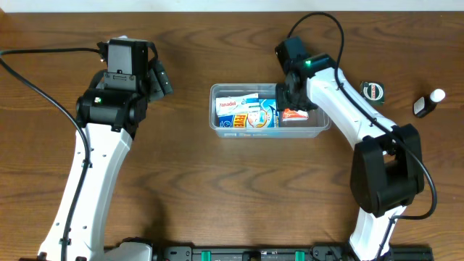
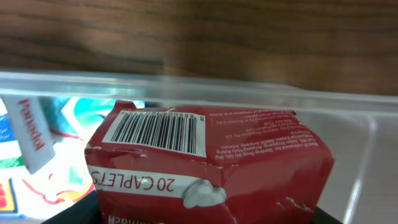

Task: Pack container
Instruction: 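Lower the red box into the container's right end and release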

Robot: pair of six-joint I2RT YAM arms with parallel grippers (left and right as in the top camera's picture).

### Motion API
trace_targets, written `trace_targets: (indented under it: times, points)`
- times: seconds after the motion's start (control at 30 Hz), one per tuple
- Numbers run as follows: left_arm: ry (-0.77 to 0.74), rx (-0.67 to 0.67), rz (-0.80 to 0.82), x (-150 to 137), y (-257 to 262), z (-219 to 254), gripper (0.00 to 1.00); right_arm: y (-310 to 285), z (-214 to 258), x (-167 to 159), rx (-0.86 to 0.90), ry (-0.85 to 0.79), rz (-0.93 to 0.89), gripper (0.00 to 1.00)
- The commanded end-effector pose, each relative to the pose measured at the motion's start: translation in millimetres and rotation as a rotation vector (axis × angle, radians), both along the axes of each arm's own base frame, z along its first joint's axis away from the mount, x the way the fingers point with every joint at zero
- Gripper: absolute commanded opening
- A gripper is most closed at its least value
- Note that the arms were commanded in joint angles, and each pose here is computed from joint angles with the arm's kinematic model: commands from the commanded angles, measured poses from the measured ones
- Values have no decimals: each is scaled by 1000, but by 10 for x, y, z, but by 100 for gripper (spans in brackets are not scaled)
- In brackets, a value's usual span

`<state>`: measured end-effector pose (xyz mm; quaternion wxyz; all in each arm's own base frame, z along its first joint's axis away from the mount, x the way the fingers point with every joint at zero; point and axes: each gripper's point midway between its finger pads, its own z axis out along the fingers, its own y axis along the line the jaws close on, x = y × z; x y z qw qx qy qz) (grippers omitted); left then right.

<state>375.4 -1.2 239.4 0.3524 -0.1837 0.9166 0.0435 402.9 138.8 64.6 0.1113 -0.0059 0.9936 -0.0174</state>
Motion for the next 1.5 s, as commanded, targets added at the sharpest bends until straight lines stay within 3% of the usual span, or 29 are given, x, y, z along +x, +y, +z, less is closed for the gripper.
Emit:
trace_targets:
  times: [0.0, 0.23, 0.47, 1.03, 1.07, 1.1, 1.17, 1.2, 1.23, 1.47]
  points:
    - [-5, 18, 7, 20, 39, 31, 98, -28, -180, -72, -19, 15, -29, 59]
    - [-5, 18, 7, 20, 39, 31, 98, -63, -239, -66, -35, 3, -33, 60]
    - [-5, 18, 7, 20, 39, 31, 98, -52, -247, -84, -28, 12, -31, 79]
    - [-5, 18, 7, 20, 39, 31, 98, -83, -266, -166, -19, 54, -37, 82]
    - [-5, 18, 7, 20, 39, 31, 98, -88, -265, -155, -16, 51, -39, 78]
    - [-5, 18, 7, 20, 39, 31, 98, -86, -264, -143, -9, 49, -41, 63]
    - [-5, 18, 7, 20, 39, 31, 98, -67, -249, -115, 14, 41, -43, 17]
    - [-5, 18, 7, 20, 39, 31, 98, -67, -243, -102, 21, 38, -46, 5]
    - [-5, 18, 7, 20, 39, 31, 98, -80, -227, -90, 23, 33, -49, 1]
    - [-5, 18, 7, 20, 39, 31, 98, -207, -180, -98, -19, 31, -52, 1]
